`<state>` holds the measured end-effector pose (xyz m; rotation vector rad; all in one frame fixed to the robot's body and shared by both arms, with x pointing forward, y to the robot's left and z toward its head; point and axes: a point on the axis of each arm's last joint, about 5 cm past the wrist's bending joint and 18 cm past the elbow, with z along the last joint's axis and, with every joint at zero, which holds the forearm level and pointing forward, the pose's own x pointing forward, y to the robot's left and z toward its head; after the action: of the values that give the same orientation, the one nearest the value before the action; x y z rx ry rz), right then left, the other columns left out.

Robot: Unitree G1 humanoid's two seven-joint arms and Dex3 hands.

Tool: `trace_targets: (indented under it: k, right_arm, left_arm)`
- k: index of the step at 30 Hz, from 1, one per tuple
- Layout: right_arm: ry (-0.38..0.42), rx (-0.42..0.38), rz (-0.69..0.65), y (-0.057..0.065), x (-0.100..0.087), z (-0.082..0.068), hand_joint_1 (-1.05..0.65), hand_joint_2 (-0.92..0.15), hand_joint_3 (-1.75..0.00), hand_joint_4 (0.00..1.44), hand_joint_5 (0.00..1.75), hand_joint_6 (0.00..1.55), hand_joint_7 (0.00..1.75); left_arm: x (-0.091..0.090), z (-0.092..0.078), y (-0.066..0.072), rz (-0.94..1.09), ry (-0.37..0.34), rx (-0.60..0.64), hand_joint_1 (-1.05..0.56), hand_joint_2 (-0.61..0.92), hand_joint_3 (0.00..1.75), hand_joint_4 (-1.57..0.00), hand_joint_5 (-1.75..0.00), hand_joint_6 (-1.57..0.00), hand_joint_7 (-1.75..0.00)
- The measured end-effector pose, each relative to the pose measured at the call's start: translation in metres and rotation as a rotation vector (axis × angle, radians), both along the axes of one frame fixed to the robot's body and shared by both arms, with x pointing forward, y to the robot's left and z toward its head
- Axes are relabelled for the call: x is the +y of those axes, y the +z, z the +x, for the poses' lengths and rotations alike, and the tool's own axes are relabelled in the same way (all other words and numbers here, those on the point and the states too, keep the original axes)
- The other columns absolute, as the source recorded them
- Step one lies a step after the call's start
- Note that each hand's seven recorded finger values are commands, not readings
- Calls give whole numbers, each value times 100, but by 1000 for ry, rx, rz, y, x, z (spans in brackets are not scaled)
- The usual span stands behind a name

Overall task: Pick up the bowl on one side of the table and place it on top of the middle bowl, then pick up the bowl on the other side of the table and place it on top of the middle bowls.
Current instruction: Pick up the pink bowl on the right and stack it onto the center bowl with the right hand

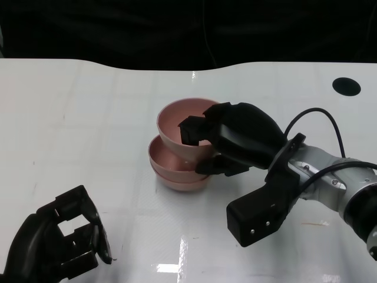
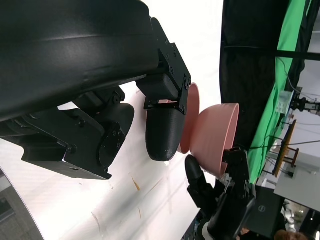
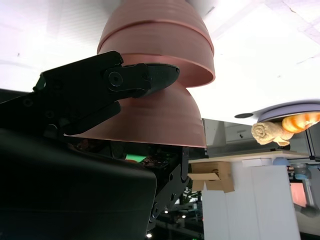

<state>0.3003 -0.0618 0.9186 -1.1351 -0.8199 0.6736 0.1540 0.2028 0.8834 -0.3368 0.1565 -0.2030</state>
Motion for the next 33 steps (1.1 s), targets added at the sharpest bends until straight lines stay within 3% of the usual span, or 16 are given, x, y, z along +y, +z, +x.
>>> trace_targets:
  k: [10,33]
  right_arm:
    - [-13,20,-34,-6,5,0,-26,-80,-39,83,175,59,175]
    - [12,3,-111,1,20,5,-31,-91,-28,83,175,57,174]
  left_arm:
    - [-2,0,1,2,-8,-14,25,75,139,-90,-175,-73,-175]
    - [-3,0,2,-8,-17,-10,27,77,138,-91,-175,-74,-175]
